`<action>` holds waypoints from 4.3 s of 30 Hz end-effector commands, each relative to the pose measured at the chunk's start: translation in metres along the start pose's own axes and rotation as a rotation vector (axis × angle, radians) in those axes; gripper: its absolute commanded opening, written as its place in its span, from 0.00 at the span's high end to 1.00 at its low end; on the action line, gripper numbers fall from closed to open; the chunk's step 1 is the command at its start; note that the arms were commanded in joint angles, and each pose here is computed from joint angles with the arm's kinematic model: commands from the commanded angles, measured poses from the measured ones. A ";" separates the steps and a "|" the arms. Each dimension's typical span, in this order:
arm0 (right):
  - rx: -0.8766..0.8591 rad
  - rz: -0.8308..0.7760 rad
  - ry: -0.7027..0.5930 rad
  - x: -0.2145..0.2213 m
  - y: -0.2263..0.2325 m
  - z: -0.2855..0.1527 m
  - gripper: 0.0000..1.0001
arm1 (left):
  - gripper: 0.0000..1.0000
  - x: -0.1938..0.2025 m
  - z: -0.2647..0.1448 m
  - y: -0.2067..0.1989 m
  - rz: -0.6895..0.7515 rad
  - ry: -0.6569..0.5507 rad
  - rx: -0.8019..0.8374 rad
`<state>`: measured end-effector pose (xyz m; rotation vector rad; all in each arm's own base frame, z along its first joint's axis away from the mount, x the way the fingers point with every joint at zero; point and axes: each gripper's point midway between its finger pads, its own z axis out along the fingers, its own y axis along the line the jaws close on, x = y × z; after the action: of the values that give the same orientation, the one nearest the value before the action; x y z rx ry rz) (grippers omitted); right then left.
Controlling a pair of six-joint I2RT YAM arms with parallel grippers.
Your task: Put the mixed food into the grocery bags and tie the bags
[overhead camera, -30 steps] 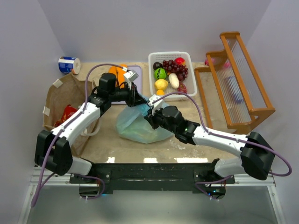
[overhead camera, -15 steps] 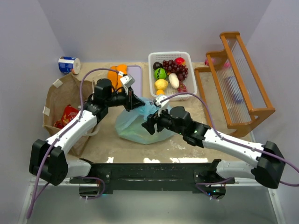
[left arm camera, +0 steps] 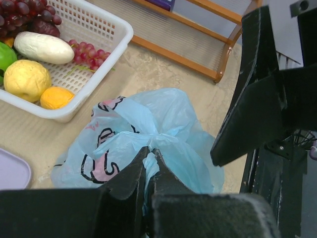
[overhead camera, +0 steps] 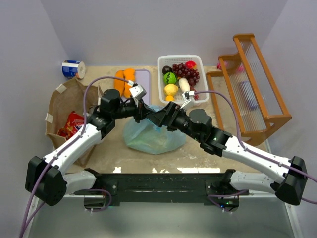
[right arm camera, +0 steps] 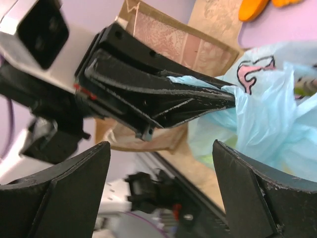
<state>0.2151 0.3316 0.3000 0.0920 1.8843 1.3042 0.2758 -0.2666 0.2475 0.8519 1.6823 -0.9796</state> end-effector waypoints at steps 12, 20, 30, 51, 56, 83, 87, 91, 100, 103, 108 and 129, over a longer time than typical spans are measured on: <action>0.122 0.475 -0.178 -0.016 -0.028 0.007 0.12 | 1.00 -0.008 -0.001 -0.007 0.087 -0.034 -0.028; 0.196 0.548 -0.171 -0.001 -0.052 0.016 0.11 | 1.00 -0.008 -0.002 -0.017 0.106 -0.041 -0.030; 0.249 0.633 -0.177 0.012 -0.073 0.027 0.10 | 1.00 -0.002 -0.004 -0.026 0.106 -0.045 -0.028; 0.309 0.820 -0.139 0.039 -0.095 0.041 0.12 | 1.00 -0.003 -0.008 -0.046 0.168 -0.095 -0.066; 0.289 0.834 -0.167 0.035 -0.095 0.049 0.18 | 1.00 0.001 -0.008 -0.053 0.165 -0.092 -0.052; 0.339 0.570 -0.409 -0.034 -0.091 0.040 1.00 | 0.31 0.012 0.007 -0.062 0.172 -0.005 -0.056; 0.362 0.499 -0.418 -0.043 -0.091 0.036 1.00 | 0.14 0.008 -0.009 -0.040 0.210 0.029 -0.196; 0.385 0.431 -0.405 -0.053 -0.098 0.034 1.00 | 0.07 0.033 -0.015 -0.023 0.209 0.128 -0.255; 0.395 0.357 -0.342 -0.062 -0.114 0.033 1.00 | 0.15 0.040 -0.007 -0.012 0.156 0.147 -0.293; 0.396 0.340 -0.329 -0.065 -0.118 0.030 1.00 | 0.10 0.027 -0.016 -0.011 0.160 0.093 -0.313; 0.377 0.316 -0.319 -0.070 -0.113 0.028 1.00 | 0.14 0.043 -0.018 0.001 0.106 0.139 -0.268; 0.315 0.114 -0.365 -0.100 -0.094 0.031 1.00 | 1.00 0.075 0.050 -0.067 -0.186 0.031 0.010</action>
<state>0.3173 0.2641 0.2131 0.6303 1.9644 0.9176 0.2359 -0.3115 0.1638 0.8361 1.8507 -0.9314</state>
